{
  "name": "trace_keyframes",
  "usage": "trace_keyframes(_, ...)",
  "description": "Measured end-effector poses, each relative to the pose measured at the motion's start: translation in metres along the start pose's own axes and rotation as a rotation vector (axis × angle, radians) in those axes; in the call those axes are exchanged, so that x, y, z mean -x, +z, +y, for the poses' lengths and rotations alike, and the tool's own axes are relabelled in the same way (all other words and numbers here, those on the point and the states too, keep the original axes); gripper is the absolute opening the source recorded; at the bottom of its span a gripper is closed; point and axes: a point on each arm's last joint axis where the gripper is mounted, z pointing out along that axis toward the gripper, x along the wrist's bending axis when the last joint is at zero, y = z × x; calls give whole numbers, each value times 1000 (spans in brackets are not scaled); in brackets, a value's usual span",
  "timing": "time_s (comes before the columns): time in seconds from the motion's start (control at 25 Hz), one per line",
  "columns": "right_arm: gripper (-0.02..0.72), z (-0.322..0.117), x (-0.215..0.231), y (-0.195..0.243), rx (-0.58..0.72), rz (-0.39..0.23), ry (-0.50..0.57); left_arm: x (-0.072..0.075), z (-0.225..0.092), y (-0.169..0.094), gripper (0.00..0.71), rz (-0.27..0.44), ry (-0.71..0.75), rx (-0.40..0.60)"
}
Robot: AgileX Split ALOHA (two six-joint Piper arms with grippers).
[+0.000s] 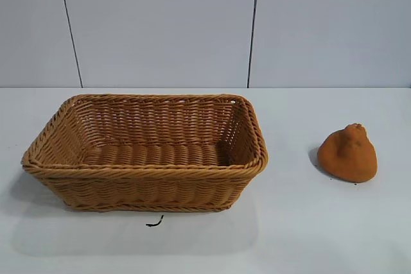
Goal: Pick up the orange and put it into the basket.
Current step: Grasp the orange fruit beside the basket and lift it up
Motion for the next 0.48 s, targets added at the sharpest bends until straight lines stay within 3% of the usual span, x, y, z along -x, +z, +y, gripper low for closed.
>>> trace_keyframes(0.2,545,0,0,0,0,0,0,0,-6,-9,697,-30,14,70)
trace_keyframes(0.48,545,0,0,0,1,-5,-4,1,-6,-10,697,-42,7,73)
